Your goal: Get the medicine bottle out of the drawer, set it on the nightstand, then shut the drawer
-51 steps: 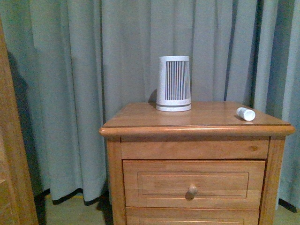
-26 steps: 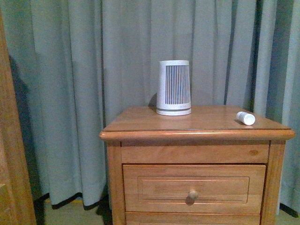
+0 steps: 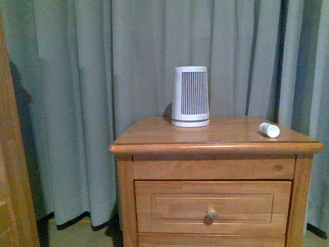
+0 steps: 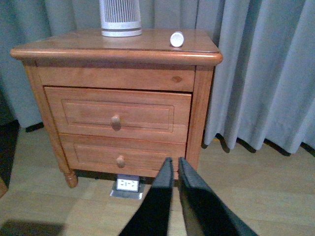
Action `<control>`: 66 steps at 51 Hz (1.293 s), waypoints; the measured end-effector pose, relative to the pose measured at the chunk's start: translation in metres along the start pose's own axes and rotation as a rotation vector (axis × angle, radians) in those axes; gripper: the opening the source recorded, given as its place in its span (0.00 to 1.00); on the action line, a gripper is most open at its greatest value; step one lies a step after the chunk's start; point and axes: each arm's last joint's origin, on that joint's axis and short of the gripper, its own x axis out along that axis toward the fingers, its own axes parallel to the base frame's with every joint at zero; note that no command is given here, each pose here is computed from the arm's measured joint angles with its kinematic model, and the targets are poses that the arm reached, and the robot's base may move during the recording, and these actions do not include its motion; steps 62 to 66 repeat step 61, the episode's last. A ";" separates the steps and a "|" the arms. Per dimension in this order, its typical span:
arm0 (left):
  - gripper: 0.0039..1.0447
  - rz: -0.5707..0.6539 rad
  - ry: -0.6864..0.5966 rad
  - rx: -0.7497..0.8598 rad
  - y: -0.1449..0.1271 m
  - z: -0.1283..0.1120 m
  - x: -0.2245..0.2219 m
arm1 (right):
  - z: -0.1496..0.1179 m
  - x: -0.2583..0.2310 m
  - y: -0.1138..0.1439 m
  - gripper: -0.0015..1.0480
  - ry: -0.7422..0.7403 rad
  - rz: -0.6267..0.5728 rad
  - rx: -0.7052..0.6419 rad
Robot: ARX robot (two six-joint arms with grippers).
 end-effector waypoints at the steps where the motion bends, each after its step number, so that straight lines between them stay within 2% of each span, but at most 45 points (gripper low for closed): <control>1: 0.94 0.000 0.000 0.000 0.000 0.000 0.000 | 0.000 0.000 0.000 0.19 0.000 0.000 0.000; 26: 0.94 0.000 0.000 0.000 0.000 0.000 0.000 | 0.000 0.000 0.000 0.94 0.000 0.000 0.000; 66: 0.94 0.000 0.000 0.000 0.000 0.000 0.000 | 0.000 0.000 0.000 0.93 -0.001 0.000 0.000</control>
